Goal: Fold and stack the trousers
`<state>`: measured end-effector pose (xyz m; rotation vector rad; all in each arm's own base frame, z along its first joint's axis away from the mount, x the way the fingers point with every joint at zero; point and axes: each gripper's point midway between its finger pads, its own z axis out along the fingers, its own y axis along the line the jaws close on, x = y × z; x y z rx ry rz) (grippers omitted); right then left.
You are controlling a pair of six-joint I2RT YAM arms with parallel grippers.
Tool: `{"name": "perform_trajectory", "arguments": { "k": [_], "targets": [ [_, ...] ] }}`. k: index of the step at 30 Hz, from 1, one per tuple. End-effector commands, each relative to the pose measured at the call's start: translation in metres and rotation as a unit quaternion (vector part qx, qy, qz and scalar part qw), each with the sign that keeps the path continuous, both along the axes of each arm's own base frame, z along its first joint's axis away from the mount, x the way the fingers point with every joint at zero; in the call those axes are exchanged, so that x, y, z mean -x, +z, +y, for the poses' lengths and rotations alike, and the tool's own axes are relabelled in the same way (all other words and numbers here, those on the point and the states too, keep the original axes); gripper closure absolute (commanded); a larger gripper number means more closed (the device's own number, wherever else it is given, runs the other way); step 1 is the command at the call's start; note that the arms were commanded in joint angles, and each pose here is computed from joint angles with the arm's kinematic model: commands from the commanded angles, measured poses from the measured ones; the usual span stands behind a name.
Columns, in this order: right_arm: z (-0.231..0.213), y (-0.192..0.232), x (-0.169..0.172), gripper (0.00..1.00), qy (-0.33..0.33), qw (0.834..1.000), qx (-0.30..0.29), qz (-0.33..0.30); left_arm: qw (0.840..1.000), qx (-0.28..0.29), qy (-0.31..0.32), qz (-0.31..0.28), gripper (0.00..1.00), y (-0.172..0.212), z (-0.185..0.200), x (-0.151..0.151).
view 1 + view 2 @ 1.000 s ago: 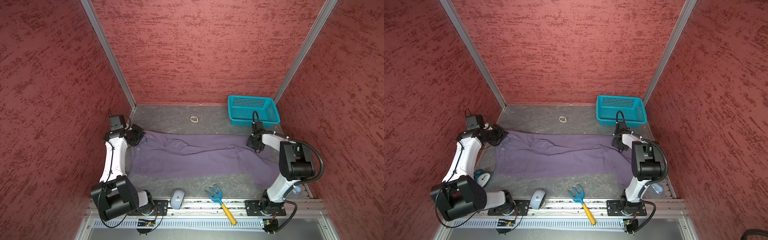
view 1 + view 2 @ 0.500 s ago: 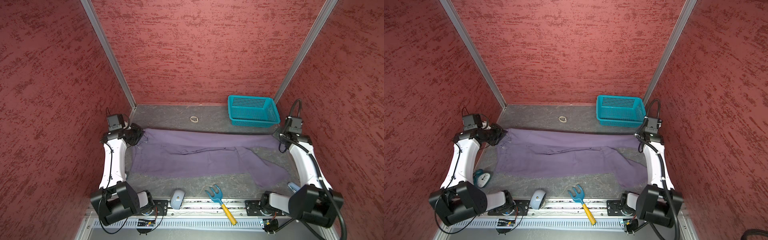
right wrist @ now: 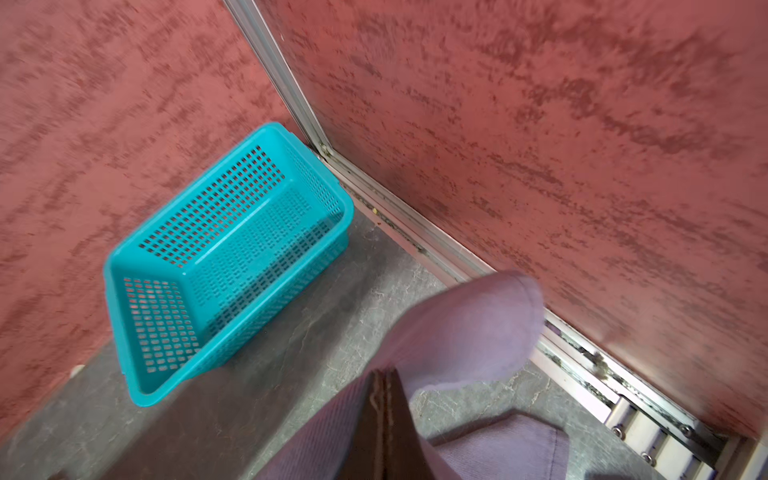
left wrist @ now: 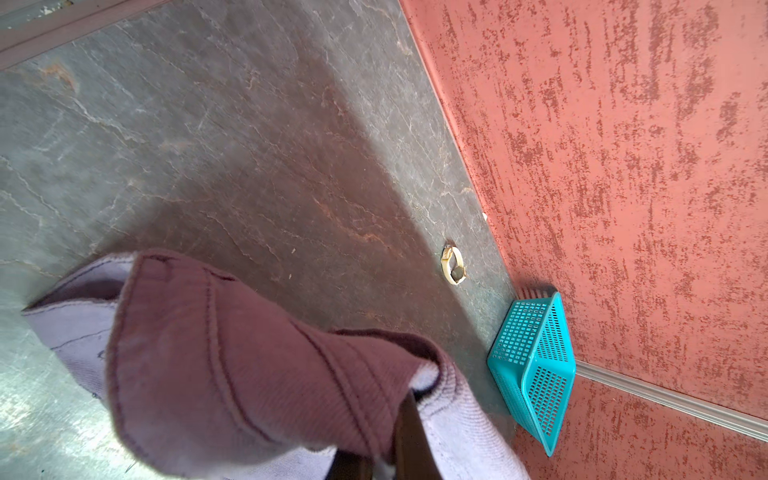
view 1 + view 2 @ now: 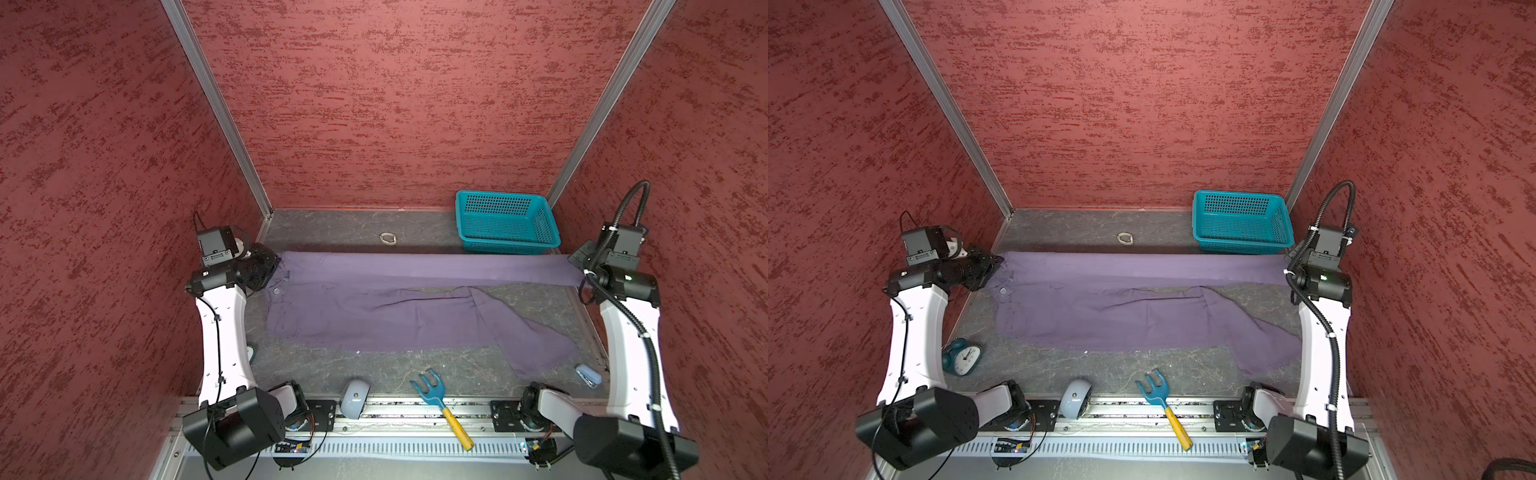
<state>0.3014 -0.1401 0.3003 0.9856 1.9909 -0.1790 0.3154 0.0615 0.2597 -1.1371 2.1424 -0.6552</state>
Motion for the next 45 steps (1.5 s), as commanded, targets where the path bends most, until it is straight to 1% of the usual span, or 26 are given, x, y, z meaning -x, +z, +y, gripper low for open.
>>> {"name": "perform_trajectory", "arguments": {
  "k": [1, 3, 6, 8, 11, 14, 17, 20, 21, 22, 24, 25, 28, 29, 33, 36, 38, 40, 41, 43, 45],
  "targets": [
    [-0.012, -0.022, -0.008, 1.0, -0.018, 1.0, -0.008, 0.019, 0.999, -0.025, 0.021, -0.013, 1.0, 0.002, 0.02, -0.011],
    [-0.009, -0.044, -0.018, 1.0, -0.008, 0.999, -0.029, 0.032, 0.999, -0.025, 0.024, -0.004, 1.0, -0.006, 0.022, -0.015],
    [-0.001, -0.078, -0.043, 1.0, 0.022, 0.997, -0.065, 0.041, 0.999, -0.025, 0.037, 0.009, 1.0, -0.022, 0.029, -0.029],
    [0.003, -0.104, -0.062, 1.0, 0.035, 0.994, -0.093, 0.045, 0.999, -0.014, 0.037, 0.014, 1.0, -0.033, 0.027, -0.047],
    [0.004, -0.137, -0.088, 1.0, 0.042, 0.991, -0.109, 0.06, 0.999, -0.02, 0.031, 0.022, 1.0, -0.046, 0.019, -0.076],
    [0.012, -0.161, -0.118, 0.99, 0.073, 0.986, -0.126, 0.081, 0.997, -0.032, 0.026, 0.058, 1.0, -0.069, 0.016, -0.101],
    [0.018, -0.182, -0.141, 0.9, 0.085, 0.982, -0.123, 0.111, 0.996, -0.015, 0.027, 0.079, 1.0, -0.091, 0.017, -0.12],
    [0.016, -0.191, -0.15, 0.77, 0.075, 0.983, -0.119, 0.115, 0.995, -0.018, 0.021, 0.095, 1.0, -0.106, 0.016, -0.135],
    [0.015, -0.189, -0.153, 0.73, 0.073, 0.984, -0.117, 0.111, 0.994, -0.025, 0.021, 0.1, 0.96, -0.11, 0.017, -0.139],
    [0.014, -0.187, -0.154, 0.68, 0.072, 0.985, -0.116, 0.107, 0.994, -0.031, 0.021, 0.104, 0.89, -0.111, 0.019, -0.144],
    [0.011, -0.181, -0.156, 0.62, 0.072, 0.986, -0.107, 0.105, 0.994, -0.032, 0.023, 0.104, 0.69, -0.112, 0.023, -0.151],
    [0.01, -0.174, -0.156, 0.59, 0.072, 0.987, -0.1, 0.106, 0.994, -0.032, 0.023, 0.1, 0.61, -0.11, 0.025, -0.156],
    [0.005, -0.156, -0.151, 0.54, 0.072, 0.988, -0.078, 0.11, 0.995, -0.031, 0.02, 0.091, 0.33, -0.101, 0.028, -0.166],
    [0.005, -0.149, -0.147, 0.53, 0.072, 0.989, -0.072, 0.11, 0.995, -0.031, 0.019, 0.09, 0.31, -0.097, 0.029, -0.168],
    [0.005, -0.132, -0.119, 0.5, 0.065, 0.99, -0.053, 0.109, 0.996, -0.045, 0.004, 0.077, 0.31, -0.08, 0.02, -0.163],
    [0.013, -0.133, -0.092, 0.53, 0.069, 0.99, -0.054, 0.111, 0.995, -0.059, -0.016, 0.081, 0.34, -0.081, 0.006, -0.147],
    [0.022, -0.141, -0.076, 0.55, 0.078, 0.988, -0.063, 0.114, 0.993, -0.068, -0.025, 0.094, 0.34, -0.091, -0.001, -0.133],
    [0.031, -0.153, -0.059, 0.56, 0.087, 0.986, -0.074, 0.122, 0.991, -0.069, -0.032, 0.112, 0.34, -0.11, -0.006, -0.12],
    [0.036, -0.161, -0.053, 0.55, 0.093, 0.984, -0.082, 0.127, 0.99, -0.065, -0.034, 0.121, 0.34, -0.119, -0.007, -0.115],
    [0.047, -0.18, -0.04, 0.54, 0.107, 0.979, -0.101, 0.142, 0.989, -0.053, -0.035, 0.137, 0.37, -0.136, -0.009, -0.108],
    [0.054, -0.197, -0.032, 0.5, 0.114, 0.974, -0.116, 0.155, 0.988, -0.043, -0.034, 0.144, 0.39, -0.148, -0.01, -0.105]
  ]
}}
